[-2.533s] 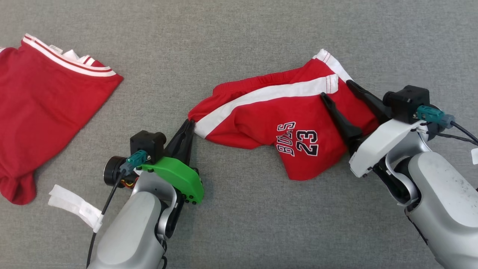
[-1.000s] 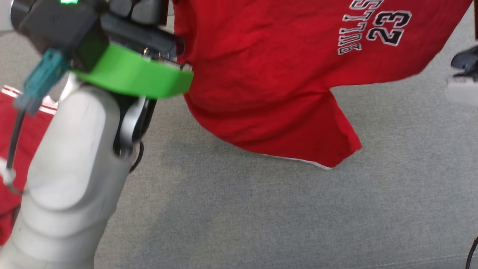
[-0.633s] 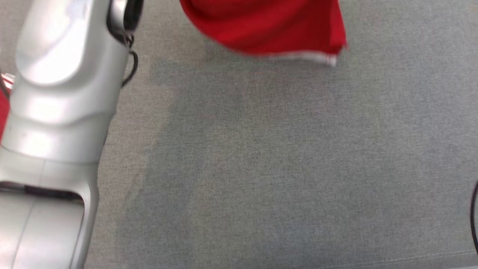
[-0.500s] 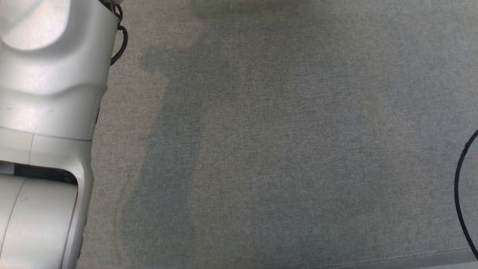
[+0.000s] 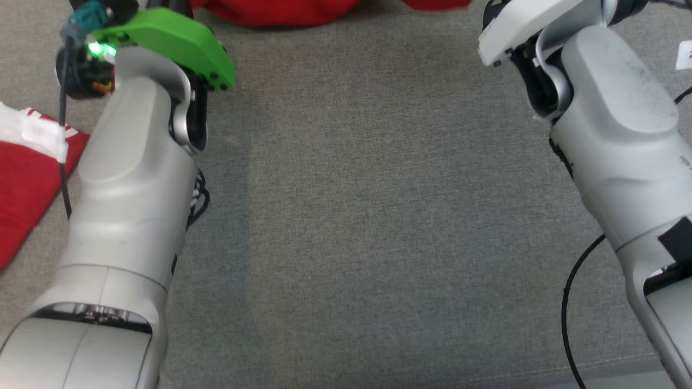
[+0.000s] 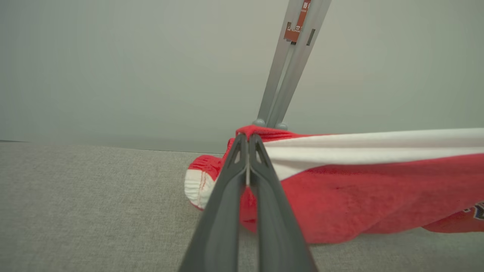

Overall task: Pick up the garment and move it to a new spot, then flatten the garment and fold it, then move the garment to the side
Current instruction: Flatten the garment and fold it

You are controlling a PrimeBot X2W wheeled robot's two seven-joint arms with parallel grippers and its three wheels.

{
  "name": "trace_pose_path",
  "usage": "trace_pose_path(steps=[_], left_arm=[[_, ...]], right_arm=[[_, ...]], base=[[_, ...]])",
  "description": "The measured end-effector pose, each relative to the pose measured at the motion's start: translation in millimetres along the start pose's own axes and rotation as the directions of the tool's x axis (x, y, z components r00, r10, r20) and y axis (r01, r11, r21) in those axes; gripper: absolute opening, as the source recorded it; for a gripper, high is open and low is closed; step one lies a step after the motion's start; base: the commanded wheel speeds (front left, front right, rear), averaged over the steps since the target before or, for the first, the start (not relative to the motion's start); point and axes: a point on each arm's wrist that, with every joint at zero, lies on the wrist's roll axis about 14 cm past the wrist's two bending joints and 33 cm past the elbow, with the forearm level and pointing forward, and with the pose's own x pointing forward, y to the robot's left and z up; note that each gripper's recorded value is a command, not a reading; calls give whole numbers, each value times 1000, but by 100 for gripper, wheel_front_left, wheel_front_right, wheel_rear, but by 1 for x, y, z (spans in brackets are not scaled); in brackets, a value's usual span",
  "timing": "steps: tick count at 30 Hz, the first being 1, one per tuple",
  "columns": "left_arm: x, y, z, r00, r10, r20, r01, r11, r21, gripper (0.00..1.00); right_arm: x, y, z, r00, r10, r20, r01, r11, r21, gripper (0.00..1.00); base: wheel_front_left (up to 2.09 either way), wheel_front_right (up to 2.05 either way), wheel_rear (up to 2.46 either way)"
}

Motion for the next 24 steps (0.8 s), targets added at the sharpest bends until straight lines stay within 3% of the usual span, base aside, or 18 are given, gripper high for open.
trace_pose_path(steps=[4, 11, 24], left_arm=[[-22, 9, -49, 995, 15, -100, -20, 999, -50, 0], [-62, 12, -67, 995, 15, -97, -26, 993, -113, 0], [-176, 2, -54, 1000, 1, 20, 1, 994, -112, 0]], right_arm=[[-23, 5, -45, 997, -7, -76, 13, 997, 72, 0], [-78, 20, -80, 995, -2, -103, 19, 986, 164, 0], [-188, 50, -48, 1000, 11, -9, -10, 989, 150, 0]], base=[[0, 0, 0], [0, 0, 0], [0, 0, 0]])
